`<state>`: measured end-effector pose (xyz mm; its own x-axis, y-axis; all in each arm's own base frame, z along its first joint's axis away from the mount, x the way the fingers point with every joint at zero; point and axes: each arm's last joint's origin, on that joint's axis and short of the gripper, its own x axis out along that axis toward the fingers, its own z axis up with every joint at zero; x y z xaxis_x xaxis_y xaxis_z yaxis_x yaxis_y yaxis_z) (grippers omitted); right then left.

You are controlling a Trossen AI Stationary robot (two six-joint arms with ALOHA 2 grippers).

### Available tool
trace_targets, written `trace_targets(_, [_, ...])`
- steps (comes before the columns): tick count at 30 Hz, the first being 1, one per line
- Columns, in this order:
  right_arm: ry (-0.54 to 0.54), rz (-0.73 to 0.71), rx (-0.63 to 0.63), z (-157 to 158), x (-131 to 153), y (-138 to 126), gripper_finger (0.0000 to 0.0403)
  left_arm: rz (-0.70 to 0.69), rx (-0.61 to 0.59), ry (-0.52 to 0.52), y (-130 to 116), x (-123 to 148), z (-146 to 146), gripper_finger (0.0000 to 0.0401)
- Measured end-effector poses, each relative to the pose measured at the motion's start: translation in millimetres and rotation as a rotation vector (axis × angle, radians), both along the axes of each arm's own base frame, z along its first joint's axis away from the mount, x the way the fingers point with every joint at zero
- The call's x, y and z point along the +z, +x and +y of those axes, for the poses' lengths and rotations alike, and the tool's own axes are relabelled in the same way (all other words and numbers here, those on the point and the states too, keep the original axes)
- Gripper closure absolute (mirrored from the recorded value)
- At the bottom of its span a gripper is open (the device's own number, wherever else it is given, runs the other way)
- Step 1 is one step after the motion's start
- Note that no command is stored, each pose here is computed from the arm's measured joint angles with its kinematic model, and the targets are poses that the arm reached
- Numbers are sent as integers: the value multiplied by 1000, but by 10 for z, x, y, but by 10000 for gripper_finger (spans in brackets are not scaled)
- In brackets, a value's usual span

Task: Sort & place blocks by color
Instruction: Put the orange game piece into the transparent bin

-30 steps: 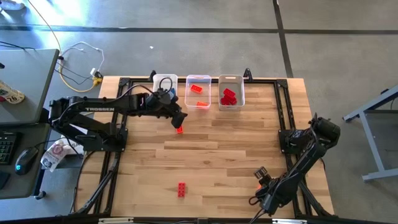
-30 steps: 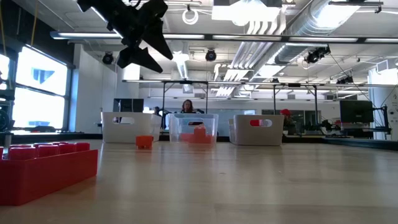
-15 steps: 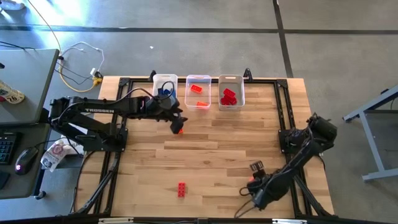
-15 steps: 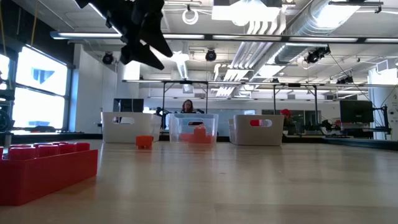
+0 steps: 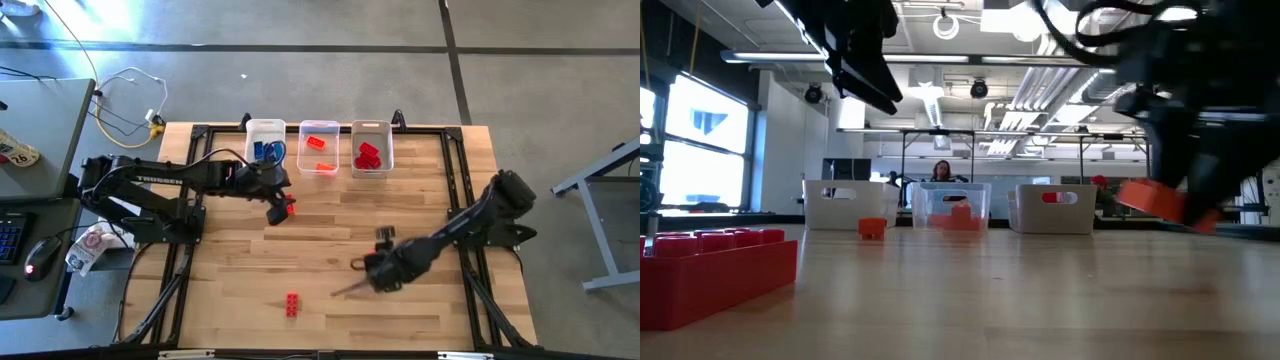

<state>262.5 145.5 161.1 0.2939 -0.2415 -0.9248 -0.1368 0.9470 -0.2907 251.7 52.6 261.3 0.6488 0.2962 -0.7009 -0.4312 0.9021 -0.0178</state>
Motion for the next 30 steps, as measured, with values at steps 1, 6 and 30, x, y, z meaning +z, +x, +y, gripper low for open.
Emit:
trace_targets(1, [0,-24,-9,-67,34,47,292,12,-7,1,-6,-7,-6,163])
trace_targets(6, [1,-133,-55,-422,196,253,292,57,-26,-6,-29,-37,-51,163])
trace_targets(30, [-35,-729,-357,-2040,657,830,292,58,-80,-38,-7,-46,-272,163])
